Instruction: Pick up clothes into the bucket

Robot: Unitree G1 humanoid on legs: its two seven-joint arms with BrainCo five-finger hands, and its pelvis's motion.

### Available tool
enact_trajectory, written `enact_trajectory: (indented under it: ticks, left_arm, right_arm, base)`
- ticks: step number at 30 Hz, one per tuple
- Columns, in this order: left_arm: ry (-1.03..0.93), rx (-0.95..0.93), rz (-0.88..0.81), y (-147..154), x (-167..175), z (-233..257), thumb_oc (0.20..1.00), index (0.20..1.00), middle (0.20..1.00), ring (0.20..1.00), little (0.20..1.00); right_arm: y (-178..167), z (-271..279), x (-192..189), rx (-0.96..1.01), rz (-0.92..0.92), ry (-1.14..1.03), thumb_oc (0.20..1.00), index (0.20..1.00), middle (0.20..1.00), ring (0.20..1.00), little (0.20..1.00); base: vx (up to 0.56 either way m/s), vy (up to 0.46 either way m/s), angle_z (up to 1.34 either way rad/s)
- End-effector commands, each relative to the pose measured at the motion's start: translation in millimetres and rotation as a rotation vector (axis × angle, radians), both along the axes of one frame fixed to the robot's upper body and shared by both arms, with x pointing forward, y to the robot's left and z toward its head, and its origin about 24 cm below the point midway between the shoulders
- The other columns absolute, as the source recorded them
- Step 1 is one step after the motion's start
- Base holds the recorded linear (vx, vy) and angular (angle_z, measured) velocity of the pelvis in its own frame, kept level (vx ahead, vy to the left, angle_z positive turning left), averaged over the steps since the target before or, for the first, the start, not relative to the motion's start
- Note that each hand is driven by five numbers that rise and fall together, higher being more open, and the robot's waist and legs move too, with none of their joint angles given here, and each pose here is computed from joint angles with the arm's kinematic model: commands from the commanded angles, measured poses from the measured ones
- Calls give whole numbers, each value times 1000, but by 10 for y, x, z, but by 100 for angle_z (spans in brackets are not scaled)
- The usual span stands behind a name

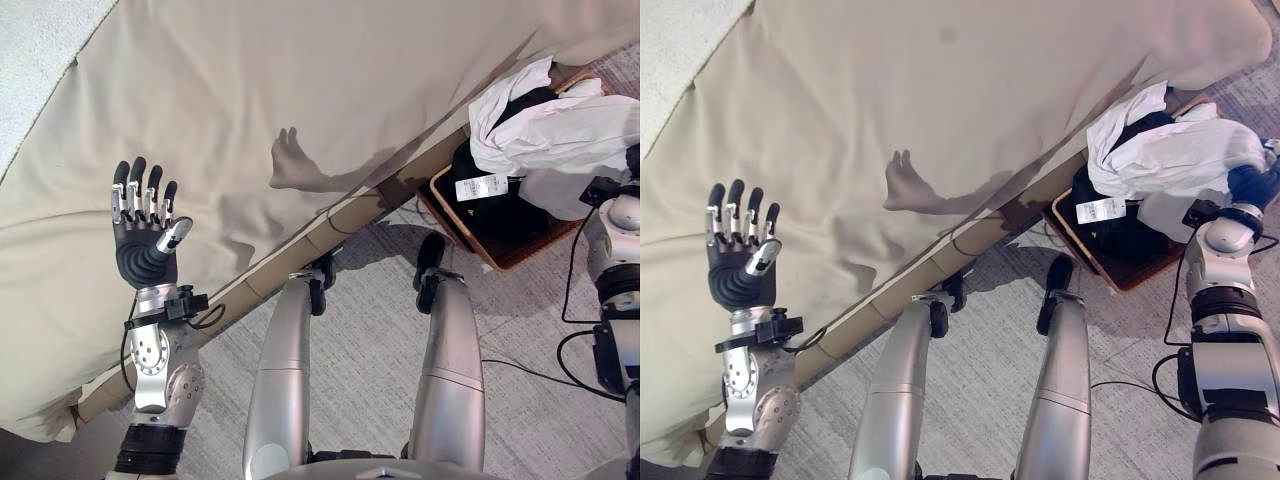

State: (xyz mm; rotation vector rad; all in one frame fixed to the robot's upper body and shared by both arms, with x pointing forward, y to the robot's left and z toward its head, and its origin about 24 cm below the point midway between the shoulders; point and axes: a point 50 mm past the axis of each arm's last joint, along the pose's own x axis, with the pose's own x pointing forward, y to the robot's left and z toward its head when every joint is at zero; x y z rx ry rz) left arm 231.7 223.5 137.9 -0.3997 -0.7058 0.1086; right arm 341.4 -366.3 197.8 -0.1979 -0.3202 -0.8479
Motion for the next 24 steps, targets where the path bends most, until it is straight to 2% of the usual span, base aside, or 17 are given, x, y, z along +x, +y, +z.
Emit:
enact_trajectory:
  ticks: [1, 6, 18, 19, 20, 24]
  left_arm:
    - [-86, -44, 31, 25, -165, 63, 1000, 1000, 1000, 1000, 1000]
    - [-130, -69, 5, -2, -168, 143, 1000, 1000, 1000, 1000, 1000]
    - [-156, -132, -7, 43, -173, 165, 1000, 1000, 1000, 1000, 1000]
    - [-153, -138, -2, 54, -175, 159, 1000, 1000, 1000, 1000, 1000]
    - [-147, -142, 7, 66, -169, 155, 1000, 1000, 1000, 1000, 1000]
    - [-143, -123, 25, 93, -171, 164, 1000, 1000, 1000, 1000, 1000]
  right_arm:
    - [17, -39, 16, -50, -1, 42, 200, 200, 200, 200, 200]
    - [-16, -116, 38, 64, -39, 50, 200, 200, 200, 200, 200]
    - [-84, -234, -3, 29, -49, 156, 200, 200, 200, 200, 200]
    - [-113, -236, -15, 31, -70, 171, 282, 282, 282, 282, 282]
    - [-147, -239, -32, 55, -109, 176, 1000, 1000, 1000, 1000, 1000]
    - [-153, -264, -36, 78, -128, 183, 1000, 1000, 1000, 1000, 1000]
  base:
    - [0, 0, 0]
    - [5, -3, 1]
    - [11, -13, 5]
    - [5, -18, 3]
    - [0, 0, 0]
    - [0, 0, 0]
